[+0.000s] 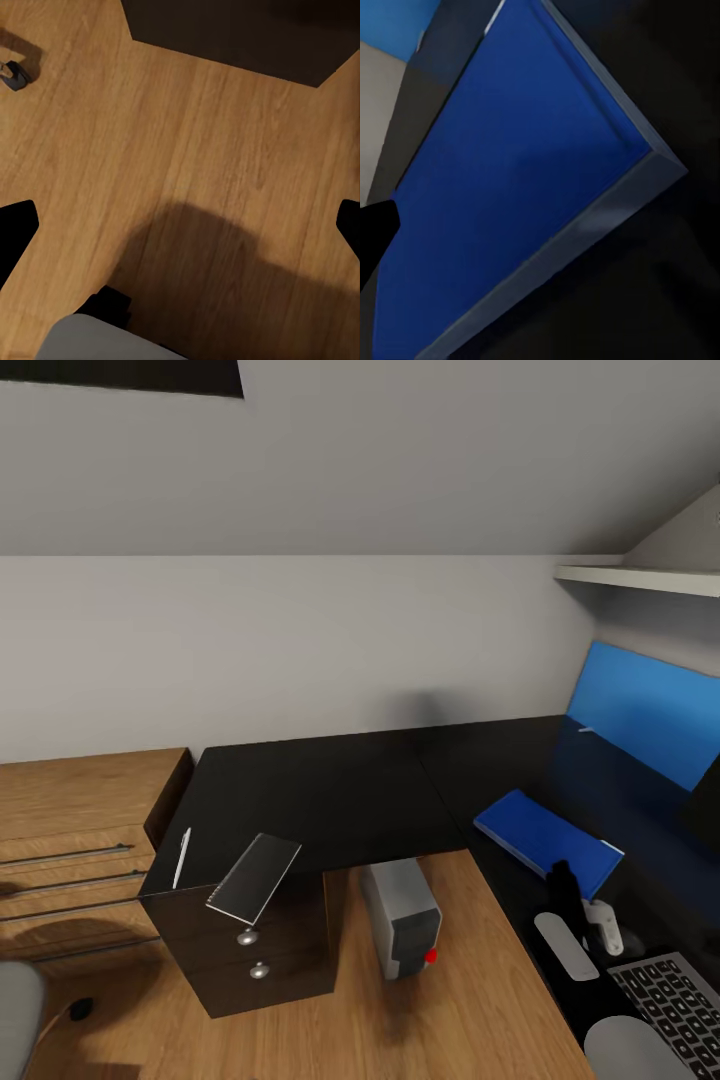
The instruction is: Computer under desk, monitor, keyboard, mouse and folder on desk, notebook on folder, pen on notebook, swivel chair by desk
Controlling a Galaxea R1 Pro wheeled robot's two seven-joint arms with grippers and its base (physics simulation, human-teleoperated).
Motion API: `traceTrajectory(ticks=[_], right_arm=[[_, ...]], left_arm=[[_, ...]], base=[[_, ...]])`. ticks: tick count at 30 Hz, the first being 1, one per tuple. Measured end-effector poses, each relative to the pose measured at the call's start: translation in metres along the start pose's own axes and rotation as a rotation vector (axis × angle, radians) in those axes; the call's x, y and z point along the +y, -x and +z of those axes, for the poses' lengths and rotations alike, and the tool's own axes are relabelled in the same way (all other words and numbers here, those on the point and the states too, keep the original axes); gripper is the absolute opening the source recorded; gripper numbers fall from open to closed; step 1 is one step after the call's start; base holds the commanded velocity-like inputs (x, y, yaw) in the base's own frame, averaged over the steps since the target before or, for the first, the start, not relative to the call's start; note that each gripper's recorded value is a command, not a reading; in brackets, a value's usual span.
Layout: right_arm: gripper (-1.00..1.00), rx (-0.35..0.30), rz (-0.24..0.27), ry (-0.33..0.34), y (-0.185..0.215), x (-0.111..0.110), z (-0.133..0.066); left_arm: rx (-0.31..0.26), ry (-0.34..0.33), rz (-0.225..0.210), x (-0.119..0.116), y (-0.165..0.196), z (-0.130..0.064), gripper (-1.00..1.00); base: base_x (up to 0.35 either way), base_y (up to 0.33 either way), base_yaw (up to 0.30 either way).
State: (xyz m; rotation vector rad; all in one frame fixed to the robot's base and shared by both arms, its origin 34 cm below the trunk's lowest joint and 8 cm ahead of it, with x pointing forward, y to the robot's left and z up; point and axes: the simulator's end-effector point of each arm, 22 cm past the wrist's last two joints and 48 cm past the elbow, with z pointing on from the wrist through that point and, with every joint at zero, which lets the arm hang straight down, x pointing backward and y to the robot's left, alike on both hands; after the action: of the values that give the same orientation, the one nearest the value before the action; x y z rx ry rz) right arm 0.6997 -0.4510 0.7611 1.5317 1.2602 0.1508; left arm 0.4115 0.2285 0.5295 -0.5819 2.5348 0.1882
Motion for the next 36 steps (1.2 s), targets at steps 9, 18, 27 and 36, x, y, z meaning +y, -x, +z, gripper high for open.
traceTrajectory(ticks=[9,18,27,36], right_arm=[[1.00,0.023,0.001,-0.002,-0.004,0.002,-0.001],[1.00,0.026,0.009,-0.009,0.002,0.011,-0.007],[1.00,0.015,-0.023,0.023,0.011,0.031,-0.014],[1.00,0.003,-0.031,0.085,0.022,0.067,-0.023]], left_arm=[[0.000,-0.001,0.000,0.000,0.002,-0.003,1.00],[0.004,-0.002,0.000,0.000,0.008,-0.015,1.00],[0.013,0.004,0.003,0.002,0.012,-0.026,1.00],[0.054,0.033,0.028,0.016,-0.003,-0.037,1.00]], base=[[-0.001,0.000,0.000],[0.000,0.000,0.000],[0.000,0.000,0.000],[0.000,0.000,0.000]])
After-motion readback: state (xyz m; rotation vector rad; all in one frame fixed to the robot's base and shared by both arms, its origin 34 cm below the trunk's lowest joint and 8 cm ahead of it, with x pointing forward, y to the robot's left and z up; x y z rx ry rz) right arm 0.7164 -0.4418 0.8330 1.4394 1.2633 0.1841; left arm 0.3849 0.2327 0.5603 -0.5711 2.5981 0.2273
